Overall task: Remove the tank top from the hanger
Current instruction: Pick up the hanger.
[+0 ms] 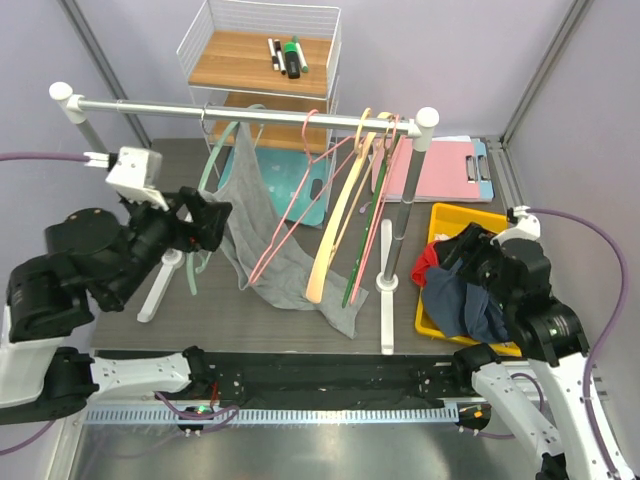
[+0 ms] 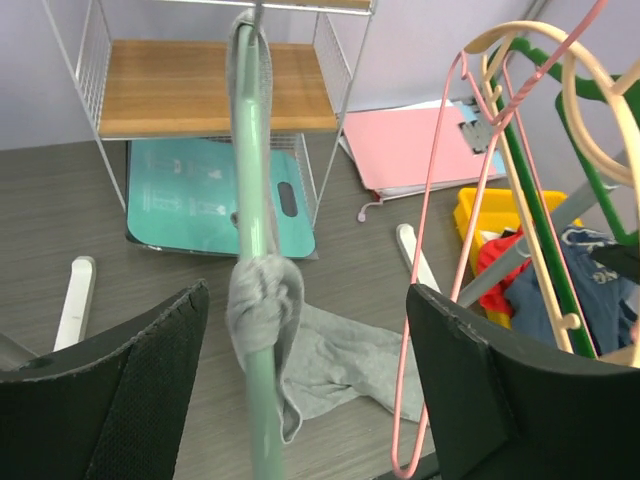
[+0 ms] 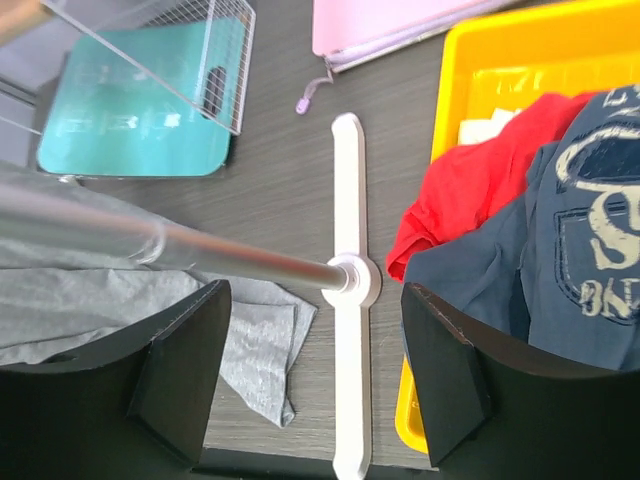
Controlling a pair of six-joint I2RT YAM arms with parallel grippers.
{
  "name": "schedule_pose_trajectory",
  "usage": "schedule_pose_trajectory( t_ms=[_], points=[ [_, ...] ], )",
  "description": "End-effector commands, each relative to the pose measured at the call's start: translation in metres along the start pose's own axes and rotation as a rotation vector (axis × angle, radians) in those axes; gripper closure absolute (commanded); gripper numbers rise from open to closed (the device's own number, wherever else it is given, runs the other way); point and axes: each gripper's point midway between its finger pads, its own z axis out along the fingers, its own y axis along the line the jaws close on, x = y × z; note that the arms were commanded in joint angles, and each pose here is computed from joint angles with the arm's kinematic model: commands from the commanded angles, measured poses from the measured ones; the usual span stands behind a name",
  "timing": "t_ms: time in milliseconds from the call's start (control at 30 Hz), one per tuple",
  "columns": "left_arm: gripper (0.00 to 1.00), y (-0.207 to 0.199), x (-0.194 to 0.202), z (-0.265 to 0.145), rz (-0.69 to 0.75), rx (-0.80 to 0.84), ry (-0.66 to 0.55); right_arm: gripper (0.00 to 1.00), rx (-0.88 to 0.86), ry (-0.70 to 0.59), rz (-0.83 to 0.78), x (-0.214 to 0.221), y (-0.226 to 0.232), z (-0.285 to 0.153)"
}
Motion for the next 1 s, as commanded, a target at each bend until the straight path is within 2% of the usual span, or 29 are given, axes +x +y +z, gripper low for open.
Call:
schedule_pose_trajectory(
  t_ms=[0, 400, 533, 767, 967],
  points=[
    [0.23, 0.003, -0.024, 0.008, -0.007, -0.064, -0.076, 0.25, -0.022, -0.034, -0.055, -0.013, 0.002, -0.027],
    [0.26, 0.004, -0.023, 0.03, 0.063, -0.199, -0.061, 0.24, -0.008, -0.09, -0.061, -0.025, -0.003, -0.055],
    [0.35, 0.01, -0.025, 0.034, 0.095, -0.254, -0.075, 0.24, 0.001, -0.093, -0.067, -0.027, -0.005, -0.059],
    [0.41, 0.005, -0.022, 0.045, 0.128, -0.268, -0.054, 0.24, 0.016, -0.105, -0.073, -0.028, -0.009, -0.063],
    [0.43, 0.016, -0.018, 0.054, 0.138, -0.314, -0.029, 0.24, 0.018, -0.11, -0.08, -0.029, -0.01, -0.066]
  ],
)
